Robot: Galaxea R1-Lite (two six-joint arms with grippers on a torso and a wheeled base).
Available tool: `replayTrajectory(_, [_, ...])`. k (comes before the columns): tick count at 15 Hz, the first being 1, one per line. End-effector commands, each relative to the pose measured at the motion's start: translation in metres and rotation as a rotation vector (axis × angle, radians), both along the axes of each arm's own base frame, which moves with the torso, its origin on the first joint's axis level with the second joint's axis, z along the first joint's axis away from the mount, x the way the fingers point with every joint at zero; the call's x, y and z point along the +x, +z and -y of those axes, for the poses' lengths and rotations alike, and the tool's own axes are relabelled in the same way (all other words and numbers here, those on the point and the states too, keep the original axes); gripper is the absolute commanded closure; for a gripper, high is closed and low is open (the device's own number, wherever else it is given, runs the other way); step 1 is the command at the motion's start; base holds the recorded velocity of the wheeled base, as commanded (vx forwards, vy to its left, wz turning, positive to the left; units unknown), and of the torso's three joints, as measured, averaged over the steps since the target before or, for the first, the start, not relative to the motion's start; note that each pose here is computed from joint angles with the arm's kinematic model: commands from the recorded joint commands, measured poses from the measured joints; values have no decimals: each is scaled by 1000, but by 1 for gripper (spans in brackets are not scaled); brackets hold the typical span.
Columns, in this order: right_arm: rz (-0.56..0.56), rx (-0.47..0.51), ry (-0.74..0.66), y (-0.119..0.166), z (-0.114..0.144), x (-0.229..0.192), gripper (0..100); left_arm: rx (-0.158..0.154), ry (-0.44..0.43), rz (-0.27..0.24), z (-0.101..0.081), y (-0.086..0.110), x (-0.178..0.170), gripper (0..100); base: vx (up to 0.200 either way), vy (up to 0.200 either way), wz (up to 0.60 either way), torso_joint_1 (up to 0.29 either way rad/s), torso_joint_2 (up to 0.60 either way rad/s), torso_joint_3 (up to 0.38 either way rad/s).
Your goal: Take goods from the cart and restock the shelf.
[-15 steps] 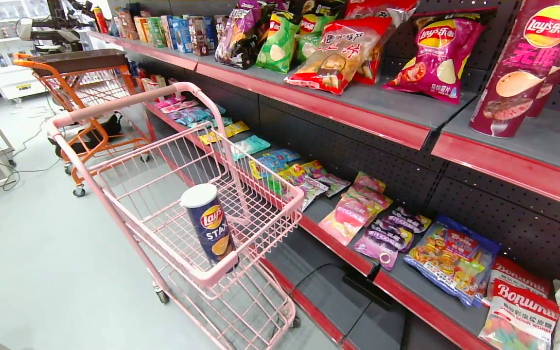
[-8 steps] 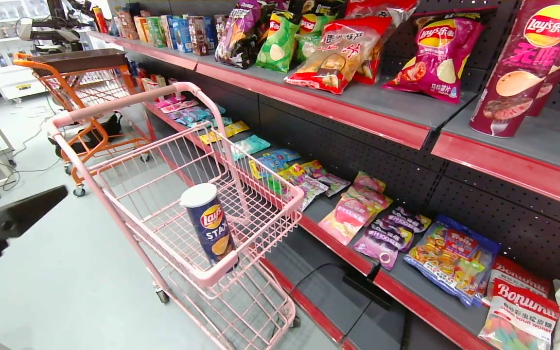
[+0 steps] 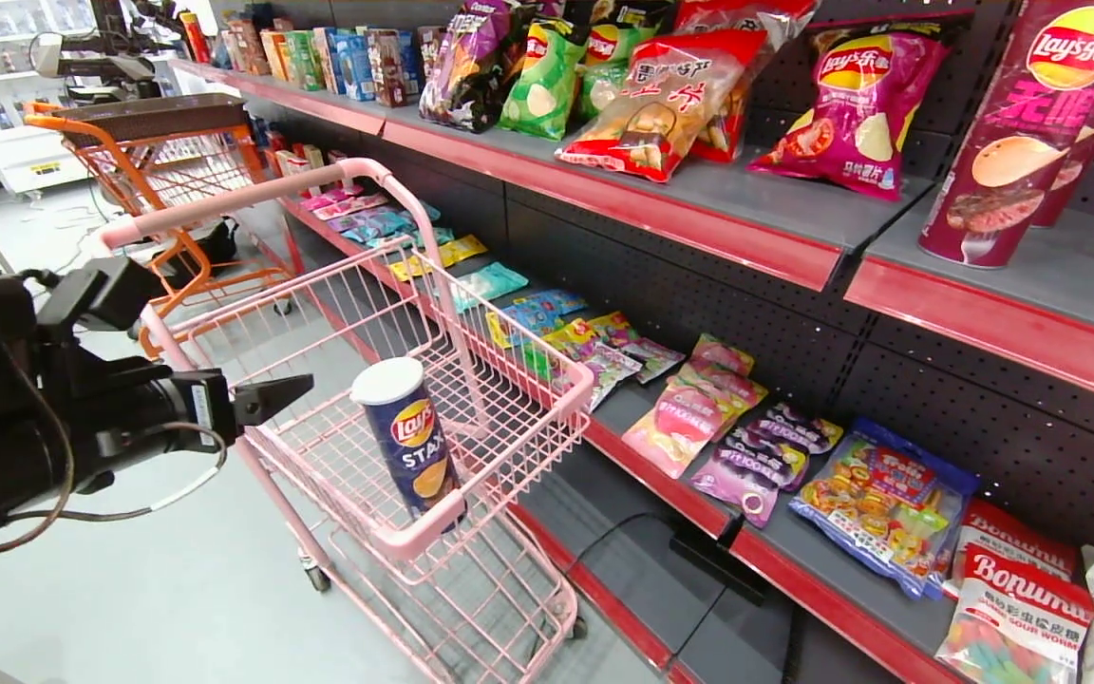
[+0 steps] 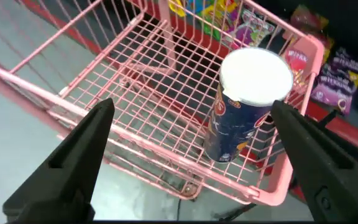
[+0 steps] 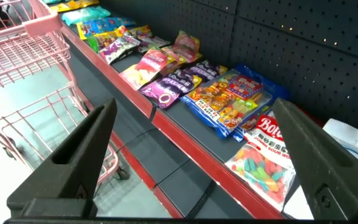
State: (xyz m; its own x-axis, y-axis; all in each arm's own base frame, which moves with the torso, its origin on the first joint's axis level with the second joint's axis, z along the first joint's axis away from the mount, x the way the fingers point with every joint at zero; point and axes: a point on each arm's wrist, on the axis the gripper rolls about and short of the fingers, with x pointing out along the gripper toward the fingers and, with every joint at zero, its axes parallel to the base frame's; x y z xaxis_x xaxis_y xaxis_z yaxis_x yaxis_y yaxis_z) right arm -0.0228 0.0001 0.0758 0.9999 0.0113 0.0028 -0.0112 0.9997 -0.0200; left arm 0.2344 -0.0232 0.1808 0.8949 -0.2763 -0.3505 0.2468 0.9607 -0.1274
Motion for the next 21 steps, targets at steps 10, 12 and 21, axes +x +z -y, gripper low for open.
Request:
replayTrajectory(10, [-1,-5,3,0,0,0,0,42,-203,-102,42,-54,41,0,0,0,0,0,0,0])
replayTrajectory(12, [-1,-6,4,0,0,0,0,69,-239,-91,48,-65,50,0,0,0,0,0,0,0])
replayTrajectory(21, [-1,-5,7,0,0,0,0,64,-316,-62,71,-81,72,0,0,0,0,0,0,0])
